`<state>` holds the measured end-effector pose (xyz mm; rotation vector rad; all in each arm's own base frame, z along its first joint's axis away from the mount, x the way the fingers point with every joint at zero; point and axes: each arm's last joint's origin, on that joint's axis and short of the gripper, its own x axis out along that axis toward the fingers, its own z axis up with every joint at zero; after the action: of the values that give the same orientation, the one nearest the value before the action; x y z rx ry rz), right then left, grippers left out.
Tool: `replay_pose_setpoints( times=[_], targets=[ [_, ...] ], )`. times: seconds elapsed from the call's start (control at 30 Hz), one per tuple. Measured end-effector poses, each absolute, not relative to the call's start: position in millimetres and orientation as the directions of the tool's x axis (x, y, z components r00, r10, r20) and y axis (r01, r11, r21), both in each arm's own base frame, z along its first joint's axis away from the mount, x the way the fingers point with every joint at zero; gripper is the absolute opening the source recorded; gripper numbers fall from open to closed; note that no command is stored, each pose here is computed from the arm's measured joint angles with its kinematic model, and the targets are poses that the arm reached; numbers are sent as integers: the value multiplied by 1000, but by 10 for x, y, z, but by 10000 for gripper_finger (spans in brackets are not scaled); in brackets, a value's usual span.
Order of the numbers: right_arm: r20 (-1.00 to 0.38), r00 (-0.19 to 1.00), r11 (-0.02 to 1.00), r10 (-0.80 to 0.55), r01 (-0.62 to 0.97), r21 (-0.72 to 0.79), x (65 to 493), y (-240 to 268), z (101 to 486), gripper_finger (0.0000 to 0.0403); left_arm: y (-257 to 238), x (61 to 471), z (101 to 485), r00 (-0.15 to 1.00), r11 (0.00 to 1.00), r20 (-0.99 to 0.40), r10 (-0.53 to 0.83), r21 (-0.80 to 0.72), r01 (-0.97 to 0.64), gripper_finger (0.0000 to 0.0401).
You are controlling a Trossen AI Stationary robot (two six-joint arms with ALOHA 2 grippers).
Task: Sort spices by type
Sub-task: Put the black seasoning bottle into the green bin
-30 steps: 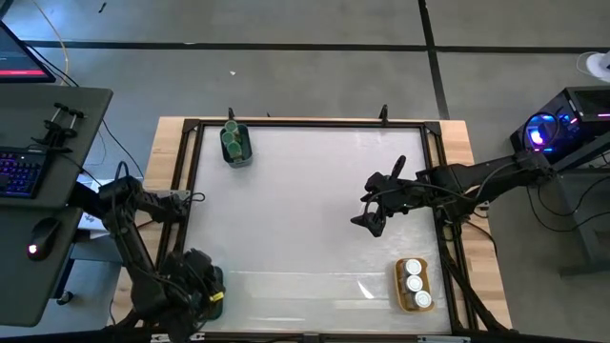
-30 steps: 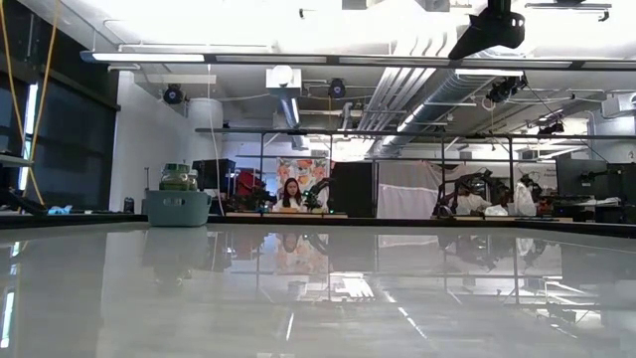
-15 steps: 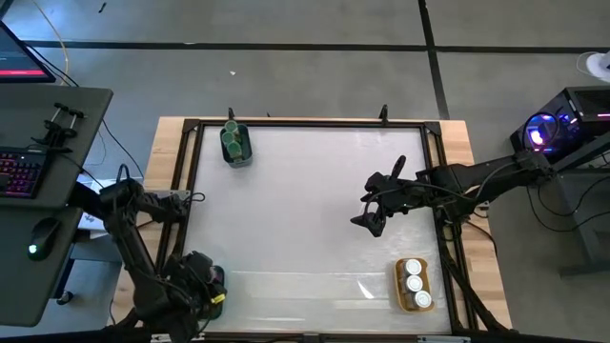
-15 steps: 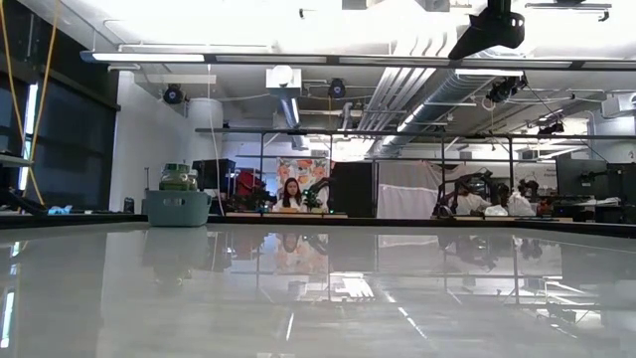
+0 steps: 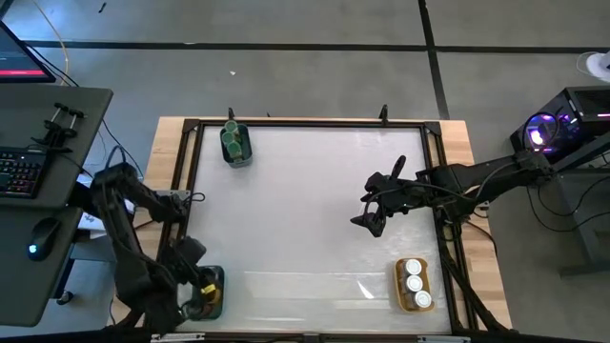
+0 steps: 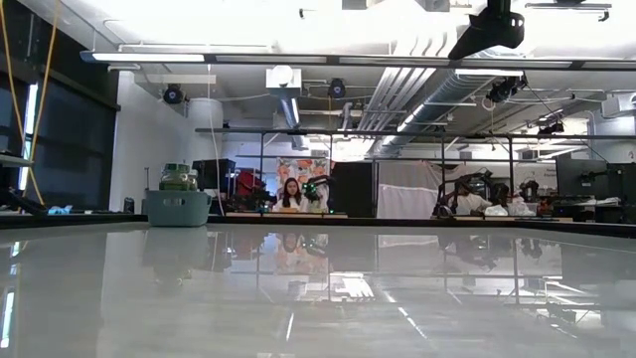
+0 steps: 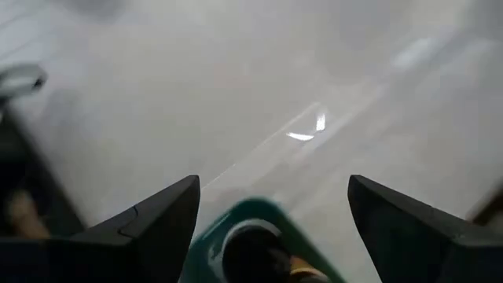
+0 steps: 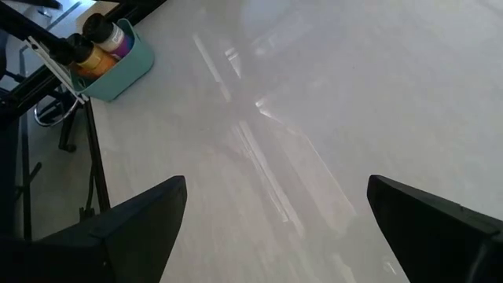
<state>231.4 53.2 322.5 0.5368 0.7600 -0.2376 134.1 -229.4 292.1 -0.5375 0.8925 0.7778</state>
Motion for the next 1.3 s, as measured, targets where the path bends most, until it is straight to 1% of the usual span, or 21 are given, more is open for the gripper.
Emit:
replay_pose_setpoints(
  times=[0.07,0.13,0.23,0.3,0.37,0.4,0.47,0.5,0.6,0.67,0.8,0.87,1.03,1.1,1.2,1.3],
  targets=[
    [-708,707,841,-14,392,374,2315,532,3225,392,-2249,1335,3046,469,684,-819,331,-134,-717,310],
    [-708,706,841,-14,392,374,2315,531,3225,392,-2253,1355,3161,560,786,-787,258,-165,-595,302],
    [-708,706,841,-14,391,374,2314,532,3225,392,-2370,1477,3274,658,943,-749,79,-158,-294,263],
    [-708,706,841,-14,392,374,2315,531,3225,392,-2495,1579,3316,670,988,-739,-71,-146,-56,216],
    [-708,706,841,-14,392,374,2315,531,3225,392,-2576,1675,3319,637,982,-747,-188,-150,114,151],
    [-708,706,841,-14,392,374,2315,531,3225,392,-2592,1710,3308,609,975,-762,-220,-147,167,114],
    [-708,706,841,-15,392,374,2315,531,3224,392,-2574,1764,3242,544,967,-809,-224,-117,225,39],
    [-708,707,841,-14,391,374,2314,532,3225,392,-2551,1796,3192,518,969,-830,-207,-101,225,20],
    [-707,707,840,-14,392,375,2314,532,3225,392,-2496,1924,3041,472,973,-866,-163,-63,222,12],
    [-707,707,838,-14,395,377,2315,532,3225,392,-2480,2027,2964,429,967,-888,-169,-64,248,4],
    [-707,707,836,-14,396,379,2315,532,3225,392,-2456,2199,2775,300,958,-935,-187,-105,268,1],
    [-707,708,836,-14,396,380,2316,532,3225,392,-2433,2225,2702,234,956,-956,-175,-109,271,0],
    [-706,708,836,-14,396,380,2316,532,3226,392,-2325,2116,2568,39,969,-999,-28,-18,247,0],
    [-706,708,836,-14,396,380,2316,532,3226,392,-2325,2097,2580,20,970,-999,-43,-37,239,0],
    [-707,707,841,-14,391,374,2315,532,3224,392,-2400,2074,2626,65,964,-992,-107,-88,252,0],
    [-707,707,849,-14,382,365,2315,532,3224,392,-2475,2062,2673,122,963,-979,-166,-134,232,0]
  ],
)
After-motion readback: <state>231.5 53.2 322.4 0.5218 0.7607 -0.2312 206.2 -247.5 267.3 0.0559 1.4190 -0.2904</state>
